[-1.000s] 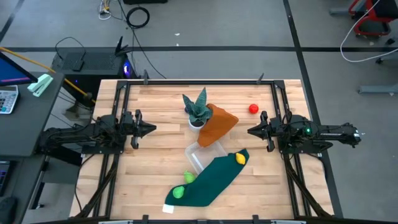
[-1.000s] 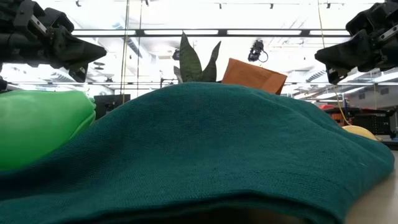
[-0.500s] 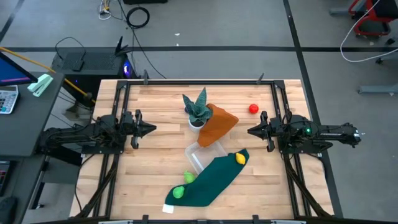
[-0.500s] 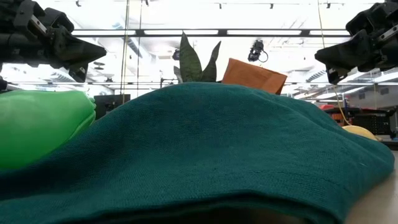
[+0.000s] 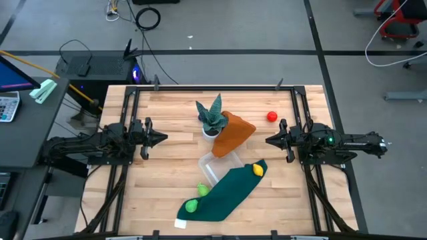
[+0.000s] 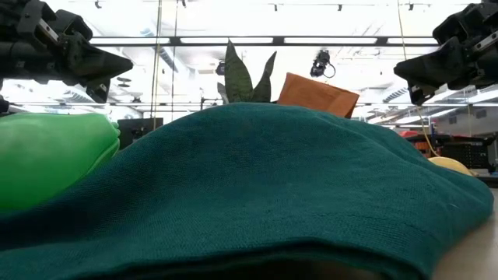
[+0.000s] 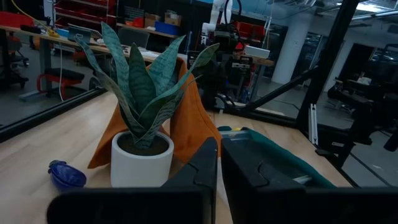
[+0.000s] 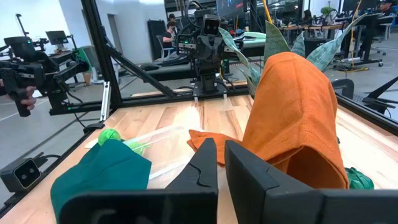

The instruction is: Pick and placing Produce into tupperware

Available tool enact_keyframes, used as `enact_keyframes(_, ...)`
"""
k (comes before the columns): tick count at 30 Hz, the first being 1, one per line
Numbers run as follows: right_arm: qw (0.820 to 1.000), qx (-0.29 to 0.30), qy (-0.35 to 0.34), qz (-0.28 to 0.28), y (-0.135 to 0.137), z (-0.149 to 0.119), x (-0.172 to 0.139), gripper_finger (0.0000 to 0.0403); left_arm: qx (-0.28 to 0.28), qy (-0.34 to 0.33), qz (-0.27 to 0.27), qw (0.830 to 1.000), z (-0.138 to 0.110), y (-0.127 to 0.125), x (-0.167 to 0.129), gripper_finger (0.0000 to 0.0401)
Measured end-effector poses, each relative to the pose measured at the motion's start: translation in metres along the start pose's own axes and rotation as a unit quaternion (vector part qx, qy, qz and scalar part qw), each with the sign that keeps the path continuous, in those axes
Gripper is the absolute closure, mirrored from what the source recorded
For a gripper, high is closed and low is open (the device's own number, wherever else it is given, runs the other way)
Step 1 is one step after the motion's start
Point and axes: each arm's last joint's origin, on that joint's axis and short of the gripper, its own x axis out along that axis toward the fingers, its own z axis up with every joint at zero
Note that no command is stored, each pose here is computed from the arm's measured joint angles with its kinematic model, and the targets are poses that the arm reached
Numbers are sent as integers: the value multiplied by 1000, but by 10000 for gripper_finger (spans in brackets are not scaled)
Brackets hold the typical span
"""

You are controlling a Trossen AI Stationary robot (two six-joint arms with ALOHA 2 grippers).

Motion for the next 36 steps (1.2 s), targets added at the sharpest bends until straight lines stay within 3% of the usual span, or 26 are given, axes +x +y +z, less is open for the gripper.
enact_keyframes(14,1000,0,0,0,0,0,0,402,-31,0,0,1000,0,0,0,373)
enact_keyframes(26,1000,0,0,0,0,0,0,402,-158,-5,13,987,0,1,0,381)
enact_keyframes(36,1000,18,-2,0,0,0,0,402,-139,-11,38,989,0,2,0,381)
